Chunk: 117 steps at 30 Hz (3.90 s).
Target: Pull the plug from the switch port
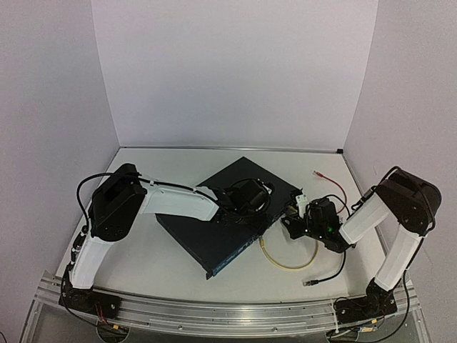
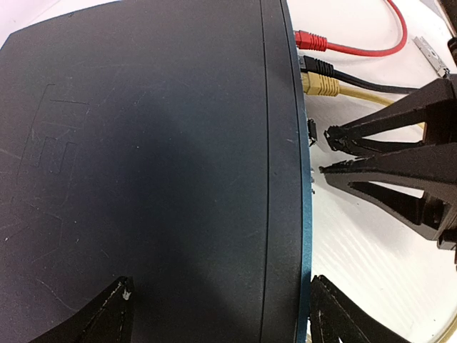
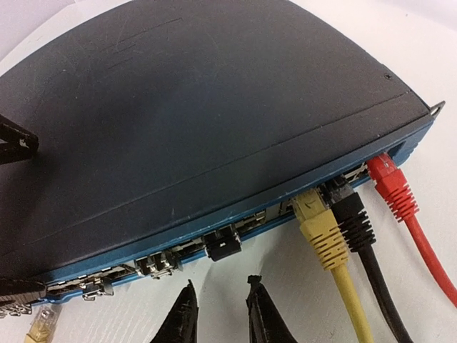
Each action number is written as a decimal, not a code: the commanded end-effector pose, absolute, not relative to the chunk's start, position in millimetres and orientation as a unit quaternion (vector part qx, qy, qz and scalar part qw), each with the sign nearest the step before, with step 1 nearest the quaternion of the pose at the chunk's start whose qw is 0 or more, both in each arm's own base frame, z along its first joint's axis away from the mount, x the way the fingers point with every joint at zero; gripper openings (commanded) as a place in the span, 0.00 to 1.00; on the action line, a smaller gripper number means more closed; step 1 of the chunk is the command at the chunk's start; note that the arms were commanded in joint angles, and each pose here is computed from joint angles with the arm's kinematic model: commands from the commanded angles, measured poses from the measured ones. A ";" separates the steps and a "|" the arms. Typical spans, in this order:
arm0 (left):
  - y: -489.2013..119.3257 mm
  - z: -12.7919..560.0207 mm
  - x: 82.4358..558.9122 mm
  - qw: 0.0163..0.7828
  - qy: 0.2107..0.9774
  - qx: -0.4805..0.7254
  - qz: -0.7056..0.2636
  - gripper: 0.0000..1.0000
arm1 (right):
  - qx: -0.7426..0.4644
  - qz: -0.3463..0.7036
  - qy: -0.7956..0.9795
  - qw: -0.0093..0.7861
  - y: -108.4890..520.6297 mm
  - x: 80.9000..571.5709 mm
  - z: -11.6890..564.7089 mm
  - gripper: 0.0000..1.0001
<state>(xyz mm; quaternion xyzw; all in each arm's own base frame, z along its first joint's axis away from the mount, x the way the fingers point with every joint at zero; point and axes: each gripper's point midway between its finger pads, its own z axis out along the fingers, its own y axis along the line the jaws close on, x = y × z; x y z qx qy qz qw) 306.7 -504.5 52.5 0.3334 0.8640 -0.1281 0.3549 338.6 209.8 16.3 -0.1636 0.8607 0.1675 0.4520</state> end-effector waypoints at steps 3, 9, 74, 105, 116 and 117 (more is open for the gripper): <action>-425.1 -49.0 308.6 0.230 0.925 0.300 -0.029 0.82 | -0.192 0.166 0.848 0.465 223.2 351.4 34.4 0.24; -426.4 -49.8 309.2 0.230 0.925 0.301 -0.029 0.82 | -0.198 0.152 0.846 0.472 223.8 359.0 39.0 0.24; -397.2 -86.9 307.7 0.183 0.945 0.271 -0.005 0.81 | -0.112 0.087 0.863 0.485 140.0 297.2 60.1 0.00; -412.9 -62.7 317.5 0.222 0.935 0.274 -0.038 0.82 | 0.221 -0.095 0.939 0.245 6.3 238.9 49.4 0.00; -413.7 -52.3 318.2 0.230 0.932 0.276 -0.039 0.84 | 0.235 -0.087 0.943 0.219 6.4 244.6 30.8 0.09; -413.7 -51.1 318.4 0.231 0.932 0.277 -0.040 0.84 | 0.236 -0.086 0.943 0.220 6.3 244.0 30.8 0.09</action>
